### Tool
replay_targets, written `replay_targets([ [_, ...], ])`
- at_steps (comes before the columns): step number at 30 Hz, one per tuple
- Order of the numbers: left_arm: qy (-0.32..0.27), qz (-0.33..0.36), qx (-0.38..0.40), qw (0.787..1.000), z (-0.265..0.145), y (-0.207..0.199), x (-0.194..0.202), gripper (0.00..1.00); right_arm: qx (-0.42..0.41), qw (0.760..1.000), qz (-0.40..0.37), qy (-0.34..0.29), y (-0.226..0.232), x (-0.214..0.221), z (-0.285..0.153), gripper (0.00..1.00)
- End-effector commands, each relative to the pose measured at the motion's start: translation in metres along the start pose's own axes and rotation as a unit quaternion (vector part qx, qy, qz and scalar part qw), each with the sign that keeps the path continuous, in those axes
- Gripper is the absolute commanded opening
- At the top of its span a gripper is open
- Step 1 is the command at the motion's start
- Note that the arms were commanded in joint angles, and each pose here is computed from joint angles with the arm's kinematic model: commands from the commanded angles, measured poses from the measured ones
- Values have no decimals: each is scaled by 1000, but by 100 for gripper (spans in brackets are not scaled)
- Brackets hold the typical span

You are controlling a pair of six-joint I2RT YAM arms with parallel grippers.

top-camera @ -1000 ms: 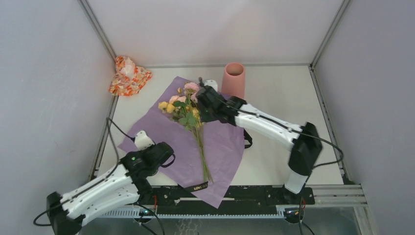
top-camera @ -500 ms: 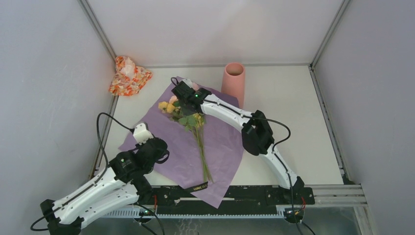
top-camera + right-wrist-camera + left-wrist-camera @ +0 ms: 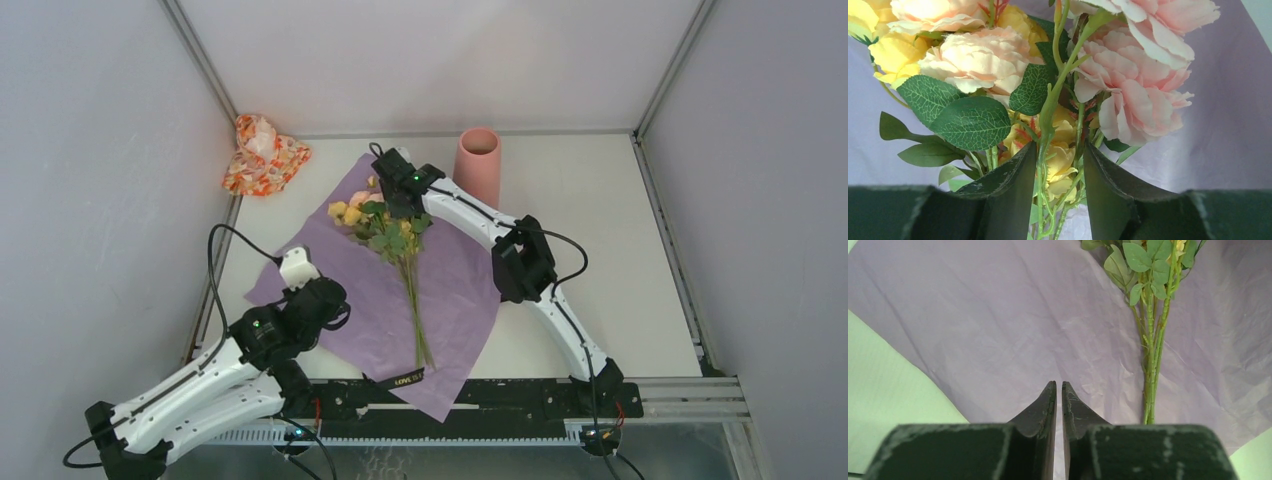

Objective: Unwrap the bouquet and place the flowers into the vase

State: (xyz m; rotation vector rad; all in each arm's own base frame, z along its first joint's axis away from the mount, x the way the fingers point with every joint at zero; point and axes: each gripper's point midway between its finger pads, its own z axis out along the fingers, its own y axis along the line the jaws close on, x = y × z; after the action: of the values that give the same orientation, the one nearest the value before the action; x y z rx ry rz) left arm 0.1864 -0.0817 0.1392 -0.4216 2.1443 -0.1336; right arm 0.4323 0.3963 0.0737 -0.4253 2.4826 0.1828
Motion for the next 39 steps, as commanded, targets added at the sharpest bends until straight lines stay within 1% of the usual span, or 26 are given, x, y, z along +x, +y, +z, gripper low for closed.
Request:
replay_targets([
  [1, -13, 5, -1, 1000, 5, -4, -4, 13, -36, 999, -20, -24, 21, -15, -9, 48],
  [5, -8, 5, 1, 1000, 7, -5, 0, 13, -60, 997, -33, -21, 38, -9, -5, 49],
  [8, -11, 5, 0, 1000, 7, -2, 0, 13, -64, 997, -34, -5, 42, 3, 5, 48],
  [9, -12, 4, 0, 1000, 7, -2, 0, 13, -63, 998, -32, 0, 41, 6, 8, 45],
  [10, -12, 3, 0, 1000, 7, -1, 1, 13, -59, 998, -30, 5, 39, 9, 11, 41],
  [12, -13, 2, 1, 1000, 7, 0, 2, 13, -52, 998, -27, 7, 36, 11, 12, 28],
  [13, -13, 1, 1, 1000, 7, 1, 2, 13, -51, 998, -28, 5, 36, 9, 11, 23],
  [15, -14, -1, 2, 1000, 7, 1, 2, 13, -47, 998, -29, -6, 34, 1, 3, 17],
  [18, -13, -1, 2, 1000, 7, 2, 3, 13, -47, 998, -31, -38, 34, -20, -25, 8],
  [20, -13, -2, 3, 1000, 6, 2, 2, 13, -48, 996, -35, -63, 37, -35, -50, 0],
  [23, -14, -5, 4, 1000, 5, 4, 2, 12, -52, 991, -51, -108, 42, -56, -98, 0],
  [26, -17, -10, 5, 1000, 4, 6, 2, 12, -46, 981, -78, -169, 44, -81, -159, 0],
  [30, -21, -17, 10, 1000, 2, 8, 0, 12, -42, 957, -104, -269, 41, -112, -257, 0],
  [33, -24, -22, 14, 999, 1, 8, -1, 12, -43, 935, -111, -334, 39, -125, -316, 0],
  [36, -24, -24, 17, 999, 0, 7, -1, 12, -41, 915, -110, -386, 33, -132, -360, 0],
  [39, -21, -25, 19, 999, 0, 7, 0, 12, -34, 896, -106, -430, 24, -136, -391, 0],
])
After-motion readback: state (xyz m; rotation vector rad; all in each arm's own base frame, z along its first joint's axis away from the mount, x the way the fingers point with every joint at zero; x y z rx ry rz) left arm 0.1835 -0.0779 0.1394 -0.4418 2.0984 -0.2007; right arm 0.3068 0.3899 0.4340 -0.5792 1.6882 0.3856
